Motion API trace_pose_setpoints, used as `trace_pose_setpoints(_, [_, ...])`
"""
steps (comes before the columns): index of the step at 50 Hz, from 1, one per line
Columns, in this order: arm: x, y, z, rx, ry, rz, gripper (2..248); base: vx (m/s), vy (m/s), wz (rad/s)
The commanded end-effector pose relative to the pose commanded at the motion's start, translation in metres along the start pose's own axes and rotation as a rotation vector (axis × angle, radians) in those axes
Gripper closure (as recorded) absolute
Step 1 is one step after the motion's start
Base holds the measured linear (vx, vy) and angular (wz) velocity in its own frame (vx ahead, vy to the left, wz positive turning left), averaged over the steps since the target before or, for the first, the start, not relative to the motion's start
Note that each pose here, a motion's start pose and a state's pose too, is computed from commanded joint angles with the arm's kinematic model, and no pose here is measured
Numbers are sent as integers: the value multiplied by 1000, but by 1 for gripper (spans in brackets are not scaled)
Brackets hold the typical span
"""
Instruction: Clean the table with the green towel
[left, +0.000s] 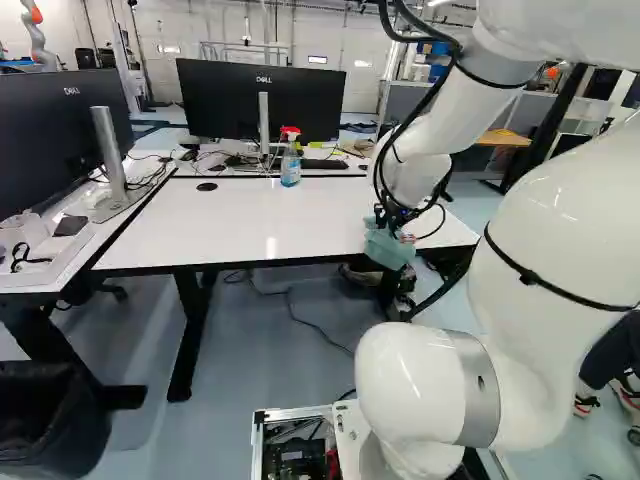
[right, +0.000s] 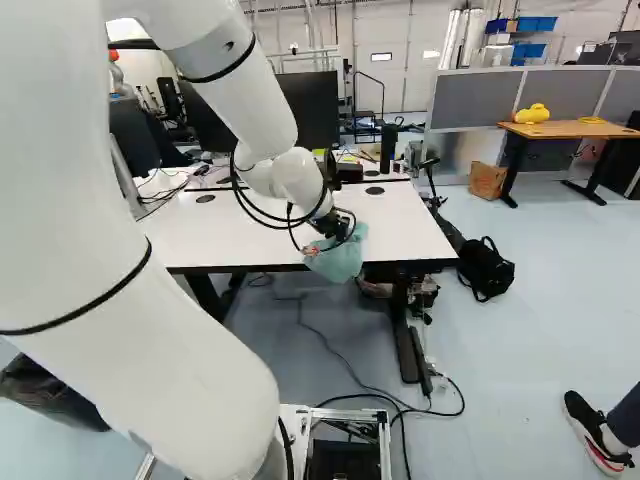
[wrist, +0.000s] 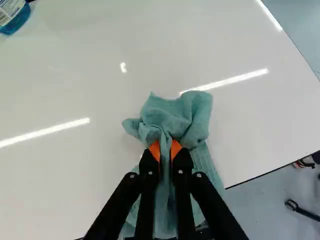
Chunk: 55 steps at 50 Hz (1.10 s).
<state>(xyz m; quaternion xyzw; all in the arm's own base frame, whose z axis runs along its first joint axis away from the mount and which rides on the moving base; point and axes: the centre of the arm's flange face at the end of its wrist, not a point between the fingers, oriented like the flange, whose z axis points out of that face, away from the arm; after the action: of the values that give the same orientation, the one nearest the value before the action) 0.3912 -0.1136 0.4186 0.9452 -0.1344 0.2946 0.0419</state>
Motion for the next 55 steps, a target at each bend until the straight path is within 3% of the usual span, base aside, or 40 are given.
trace_pose_setpoints(35, [11,57,7,-76,1,110,206,0,0,0])
trace_pose_setpoints(55, [14,54,-8,-76,34,106,206,0,0,0])
